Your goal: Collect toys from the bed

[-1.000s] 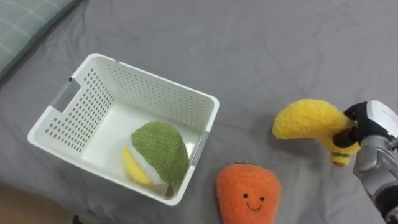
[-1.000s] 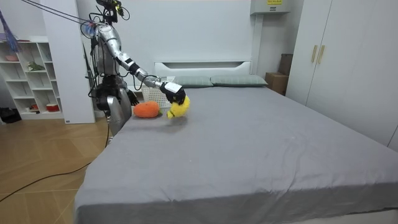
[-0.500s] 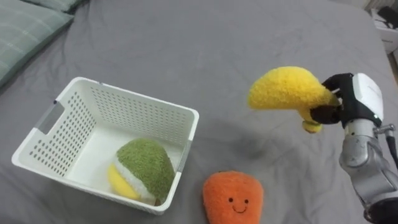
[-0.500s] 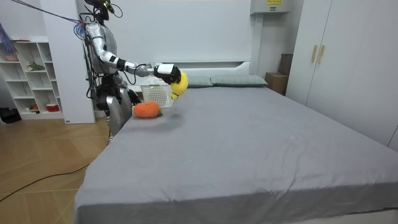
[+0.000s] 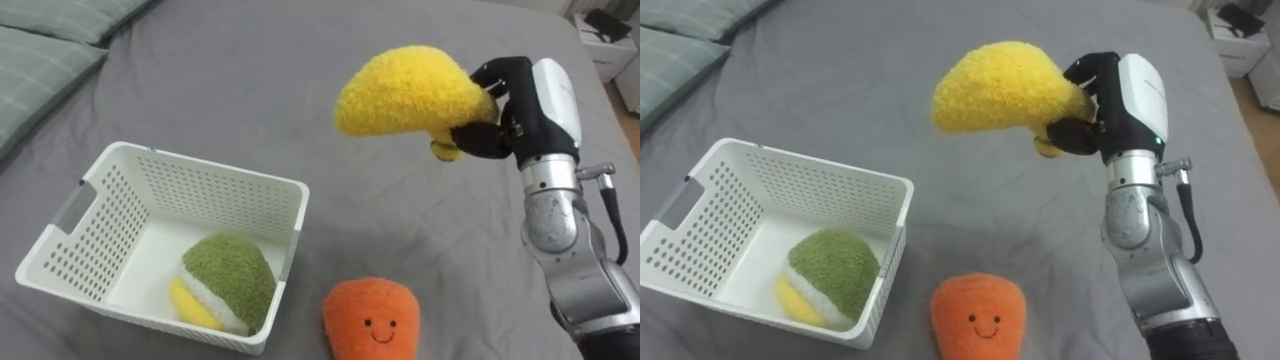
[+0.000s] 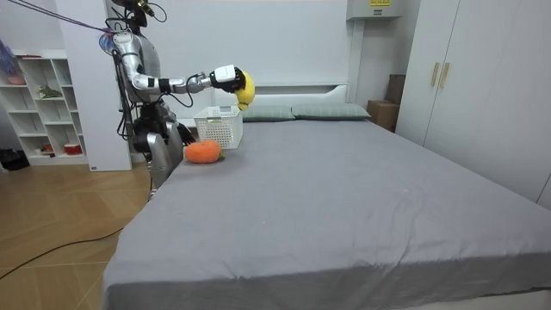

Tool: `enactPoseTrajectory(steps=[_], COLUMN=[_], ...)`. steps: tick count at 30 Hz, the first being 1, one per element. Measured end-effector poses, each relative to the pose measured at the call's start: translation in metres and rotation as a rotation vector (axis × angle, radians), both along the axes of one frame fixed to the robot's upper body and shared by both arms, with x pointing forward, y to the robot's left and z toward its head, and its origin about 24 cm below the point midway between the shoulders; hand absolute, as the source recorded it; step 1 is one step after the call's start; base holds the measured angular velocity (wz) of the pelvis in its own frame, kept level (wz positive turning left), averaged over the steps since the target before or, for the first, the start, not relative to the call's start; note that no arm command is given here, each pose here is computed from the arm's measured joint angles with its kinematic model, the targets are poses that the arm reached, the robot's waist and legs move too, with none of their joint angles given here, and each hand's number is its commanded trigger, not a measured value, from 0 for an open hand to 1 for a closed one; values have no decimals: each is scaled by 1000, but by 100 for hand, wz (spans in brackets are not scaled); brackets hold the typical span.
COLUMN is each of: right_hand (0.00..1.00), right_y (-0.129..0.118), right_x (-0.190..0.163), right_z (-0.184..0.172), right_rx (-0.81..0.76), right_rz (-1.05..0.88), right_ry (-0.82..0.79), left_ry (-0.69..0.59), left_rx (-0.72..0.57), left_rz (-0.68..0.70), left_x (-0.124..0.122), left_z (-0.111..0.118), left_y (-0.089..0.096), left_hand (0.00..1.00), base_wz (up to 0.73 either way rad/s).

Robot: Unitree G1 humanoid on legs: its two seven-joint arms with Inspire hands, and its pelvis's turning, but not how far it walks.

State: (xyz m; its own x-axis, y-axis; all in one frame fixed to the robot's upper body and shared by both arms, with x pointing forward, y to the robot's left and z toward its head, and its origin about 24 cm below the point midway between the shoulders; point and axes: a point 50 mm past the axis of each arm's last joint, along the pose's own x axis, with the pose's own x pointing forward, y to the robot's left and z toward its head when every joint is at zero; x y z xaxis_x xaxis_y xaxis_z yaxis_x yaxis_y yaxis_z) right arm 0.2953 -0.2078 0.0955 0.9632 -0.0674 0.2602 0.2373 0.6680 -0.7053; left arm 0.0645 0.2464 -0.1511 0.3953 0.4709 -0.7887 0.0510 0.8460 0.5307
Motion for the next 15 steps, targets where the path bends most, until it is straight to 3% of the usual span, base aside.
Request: enactPoseTrajectory(steps=[8, 15], right_hand=[100, 100], right_y=[32, 44], right_x=[-2, -1], right_z=[8, 4], right_rx=[75, 105], right_rz=[106, 160], right_ry=[-15, 27], left_ry=[23, 7], left_rx=[9, 0], left_rz=[-34, -37], left_x=[0, 5], left_z=[-1, -2], left_y=[-4, -11], left_hand=[0, 0], base_wz=[0, 1])
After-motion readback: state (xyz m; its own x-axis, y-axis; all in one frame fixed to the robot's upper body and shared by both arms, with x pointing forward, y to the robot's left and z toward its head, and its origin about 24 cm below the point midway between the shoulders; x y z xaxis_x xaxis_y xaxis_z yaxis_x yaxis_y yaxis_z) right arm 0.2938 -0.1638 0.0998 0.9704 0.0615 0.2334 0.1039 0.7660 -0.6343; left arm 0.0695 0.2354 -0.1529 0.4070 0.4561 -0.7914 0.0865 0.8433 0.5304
